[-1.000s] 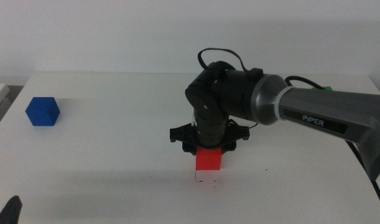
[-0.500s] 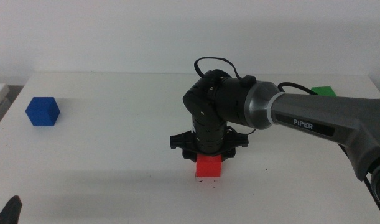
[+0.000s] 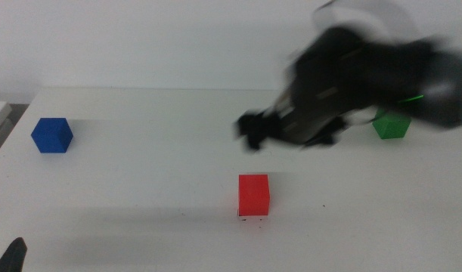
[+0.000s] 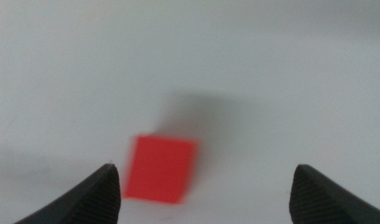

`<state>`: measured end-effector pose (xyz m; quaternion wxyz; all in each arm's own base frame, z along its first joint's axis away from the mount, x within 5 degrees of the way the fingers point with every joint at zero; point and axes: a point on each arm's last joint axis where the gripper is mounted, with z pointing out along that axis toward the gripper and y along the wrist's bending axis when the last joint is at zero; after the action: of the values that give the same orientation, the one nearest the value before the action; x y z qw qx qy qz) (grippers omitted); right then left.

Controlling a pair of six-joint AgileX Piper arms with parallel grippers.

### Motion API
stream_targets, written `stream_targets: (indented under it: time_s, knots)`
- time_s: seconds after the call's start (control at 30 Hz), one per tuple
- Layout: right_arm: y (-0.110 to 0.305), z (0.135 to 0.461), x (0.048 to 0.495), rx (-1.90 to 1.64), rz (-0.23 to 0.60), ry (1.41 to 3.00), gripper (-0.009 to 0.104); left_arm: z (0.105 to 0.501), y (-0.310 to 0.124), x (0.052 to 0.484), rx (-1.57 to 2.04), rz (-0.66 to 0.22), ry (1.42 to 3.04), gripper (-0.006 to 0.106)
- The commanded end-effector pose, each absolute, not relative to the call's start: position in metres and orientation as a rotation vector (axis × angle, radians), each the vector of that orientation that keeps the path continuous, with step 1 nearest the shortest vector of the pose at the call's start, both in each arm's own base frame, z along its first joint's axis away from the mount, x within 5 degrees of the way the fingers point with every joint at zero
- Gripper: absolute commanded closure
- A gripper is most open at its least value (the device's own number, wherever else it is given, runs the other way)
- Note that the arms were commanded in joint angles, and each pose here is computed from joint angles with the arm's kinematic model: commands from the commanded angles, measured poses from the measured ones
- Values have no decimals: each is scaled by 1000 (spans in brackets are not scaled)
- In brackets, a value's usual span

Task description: Stack red cubes first, then green, then blue cubes in a specific spot.

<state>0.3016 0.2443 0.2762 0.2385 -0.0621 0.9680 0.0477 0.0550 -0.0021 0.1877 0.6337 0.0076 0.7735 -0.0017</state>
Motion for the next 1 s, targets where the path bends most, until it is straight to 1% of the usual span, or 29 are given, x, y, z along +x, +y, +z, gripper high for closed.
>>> stream_targets:
  time_s: [0.0,0.07,0.1,0.17,0.3,0.33,0.4,0.5,0.57,0.73,0.83,0.97]
  knots:
    - [198,298,305,-182,79,2596,2,189,-2,55,16,0,1753,7]
    - [163,309,318,-159,-1,2584,2,189,-2,55,16,0,1753,7]
    - [146,315,328,-129,-28,2573,2,189,-2,55,16,0,1753,7]
    - [117,320,349,-81,-38,2568,2,189,-2,55,16,0,1753,7]
    - [68,321,397,-32,2,2601,2,189,-2,55,16,0,1753,7]
    - [57,321,408,-33,-3,2593,2,189,-2,55,16,0,1753,7]
    - [40,313,430,-101,-40,2604,2,189,-2,55,16,0,1753,7]
    - [20,294,456,-146,-85,2619,2,189,-2,55,16,0,1753,7]
    - [9,284,469,-143,-94,2631,2,189,-2,55,15,-1,1753,7]
    - [-7,254,489,-160,-62,2682,2,189,-2,55,15,-1,1753,7]
    - [-8,238,495,-176,-77,2709,2,189,-2,55,15,-1,1753,7]
    - [-9,219,499,-173,-65,2748,2,189,-2,55,15,-1,1753,7]
